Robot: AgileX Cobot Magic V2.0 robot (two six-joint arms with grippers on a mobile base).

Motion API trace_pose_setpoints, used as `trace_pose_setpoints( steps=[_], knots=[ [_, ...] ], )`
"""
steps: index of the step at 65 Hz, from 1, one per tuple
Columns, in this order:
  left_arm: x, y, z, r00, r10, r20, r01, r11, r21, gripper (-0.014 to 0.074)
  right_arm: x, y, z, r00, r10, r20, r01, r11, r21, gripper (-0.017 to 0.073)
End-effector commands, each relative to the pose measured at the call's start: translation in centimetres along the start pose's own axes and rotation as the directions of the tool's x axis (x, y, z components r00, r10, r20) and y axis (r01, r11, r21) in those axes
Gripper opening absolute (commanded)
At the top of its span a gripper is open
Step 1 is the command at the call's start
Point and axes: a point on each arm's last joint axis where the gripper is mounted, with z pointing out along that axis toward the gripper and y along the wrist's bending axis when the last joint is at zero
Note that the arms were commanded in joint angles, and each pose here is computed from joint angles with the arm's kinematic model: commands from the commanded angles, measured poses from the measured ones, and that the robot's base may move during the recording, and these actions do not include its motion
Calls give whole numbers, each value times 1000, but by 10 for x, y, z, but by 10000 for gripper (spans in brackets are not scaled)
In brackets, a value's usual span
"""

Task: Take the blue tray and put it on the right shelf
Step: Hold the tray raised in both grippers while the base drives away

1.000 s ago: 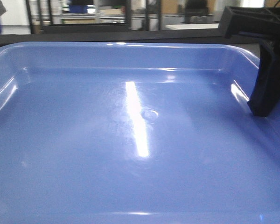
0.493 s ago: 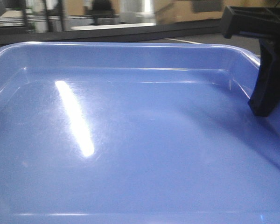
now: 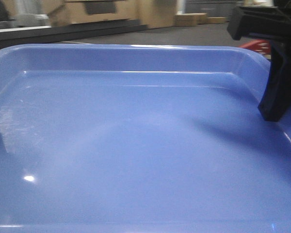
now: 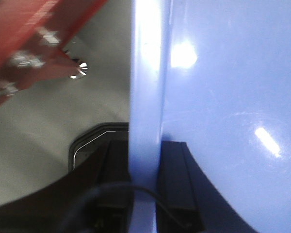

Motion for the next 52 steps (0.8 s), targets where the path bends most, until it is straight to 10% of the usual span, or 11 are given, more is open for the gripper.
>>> trace_pose_setpoints(
  steps=[1, 52],
  knots=[
    [-3, -3, -11, 999, 9, 43, -10, 1000, 23, -48, -7, 1, -13, 997, -20, 74, 22, 1000, -22, 161],
    [-3, -3, -11, 999, 9, 42, -10, 1000, 22, -48, -7, 1, -13, 997, -20, 73, 22, 1000, -22, 161]
  ],
)
